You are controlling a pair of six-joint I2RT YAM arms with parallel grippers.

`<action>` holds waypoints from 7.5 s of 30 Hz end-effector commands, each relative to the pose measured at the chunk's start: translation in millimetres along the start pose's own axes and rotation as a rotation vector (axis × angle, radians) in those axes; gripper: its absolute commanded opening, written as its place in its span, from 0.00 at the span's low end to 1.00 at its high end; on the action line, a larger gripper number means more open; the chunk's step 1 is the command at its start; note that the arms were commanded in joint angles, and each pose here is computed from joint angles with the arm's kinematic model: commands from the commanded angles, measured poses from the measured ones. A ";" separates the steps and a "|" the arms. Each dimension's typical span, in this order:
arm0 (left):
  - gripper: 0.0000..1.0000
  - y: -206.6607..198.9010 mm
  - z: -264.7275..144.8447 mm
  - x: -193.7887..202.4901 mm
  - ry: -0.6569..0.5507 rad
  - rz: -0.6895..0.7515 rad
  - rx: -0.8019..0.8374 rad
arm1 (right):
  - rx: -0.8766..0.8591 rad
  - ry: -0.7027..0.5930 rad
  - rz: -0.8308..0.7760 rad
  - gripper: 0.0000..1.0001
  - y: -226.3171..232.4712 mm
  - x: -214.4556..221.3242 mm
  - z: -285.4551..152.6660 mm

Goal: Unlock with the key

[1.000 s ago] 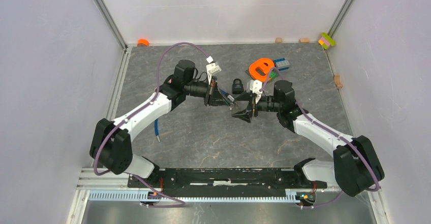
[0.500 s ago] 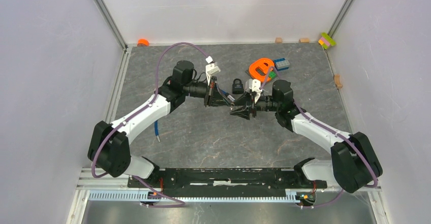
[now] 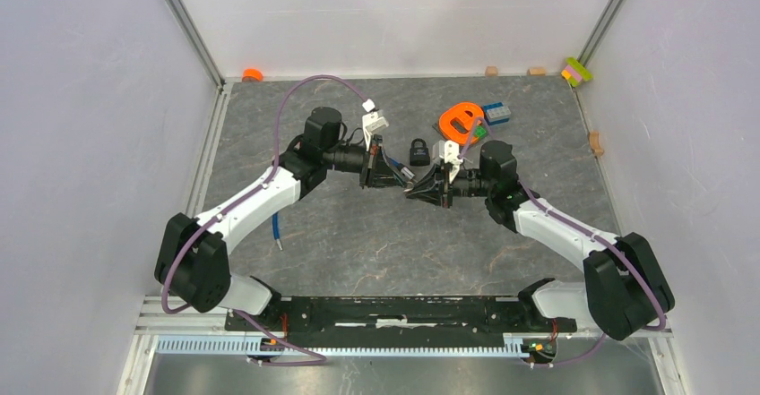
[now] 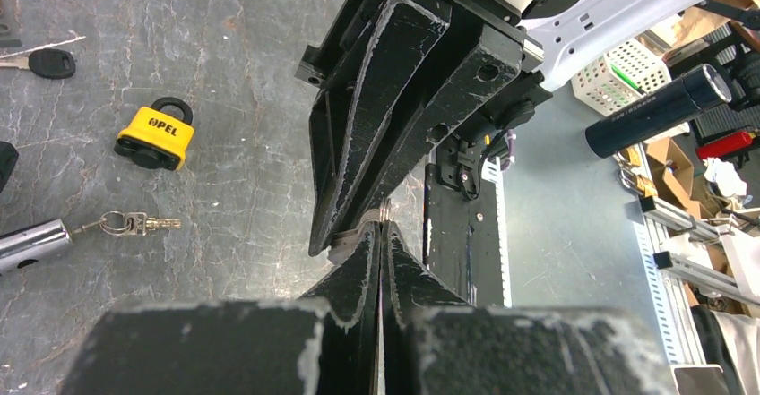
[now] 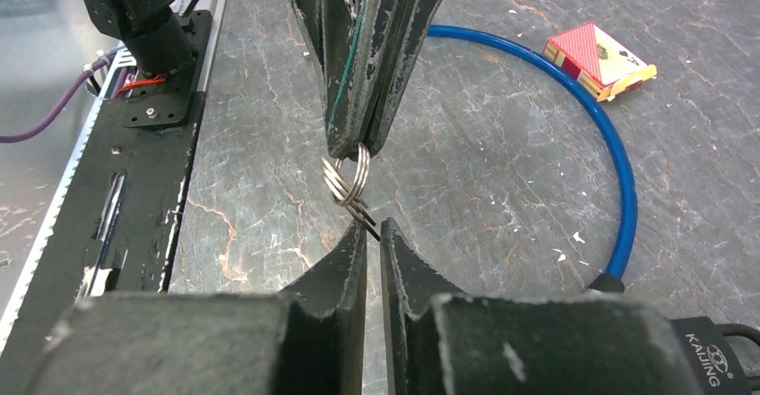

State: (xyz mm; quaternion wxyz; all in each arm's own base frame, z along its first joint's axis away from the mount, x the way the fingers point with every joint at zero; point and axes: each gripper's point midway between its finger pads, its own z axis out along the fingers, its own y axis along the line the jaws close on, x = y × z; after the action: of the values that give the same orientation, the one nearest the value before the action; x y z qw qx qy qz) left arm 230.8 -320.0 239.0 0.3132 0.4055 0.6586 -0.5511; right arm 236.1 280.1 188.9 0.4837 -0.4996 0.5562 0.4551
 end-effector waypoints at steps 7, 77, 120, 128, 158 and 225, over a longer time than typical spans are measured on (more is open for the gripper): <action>0.02 -13.7 -4.4 -3.5 -0.012 0.051 0.033 | 0.029 0.024 -0.117 0.05 -5.5 -10.1 -4.6; 0.18 31.6 44.5 31.0 0.288 0.495 -0.010 | 0.135 0.234 -0.064 0.00 -11.9 25.4 -24.6; 0.02 35.3 42.8 40.7 0.349 0.484 0.002 | 0.163 0.262 -0.071 0.00 -15.6 33.8 -28.1; 0.02 32.7 41.3 37.2 0.330 0.474 -0.011 | 0.184 0.272 -0.067 0.00 -17.7 37.3 -30.0; 0.02 12.6 -16.6 35.7 0.169 0.308 -0.092 | 0.408 0.634 -0.150 0.98 -106.4 86.4 -88.4; 0.02 14.8 0.7 58.7 0.176 0.218 -0.064 | -0.355 0.404 0.030 0.19 6.0 103.6 -55.7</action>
State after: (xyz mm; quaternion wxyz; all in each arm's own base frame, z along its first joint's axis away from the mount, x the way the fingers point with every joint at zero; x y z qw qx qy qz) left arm 225.6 -297.8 175.6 0.3150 0.4812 0.6787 -0.4567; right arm 238.9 191.6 45.7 0.2239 -0.6603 0.6195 0.3606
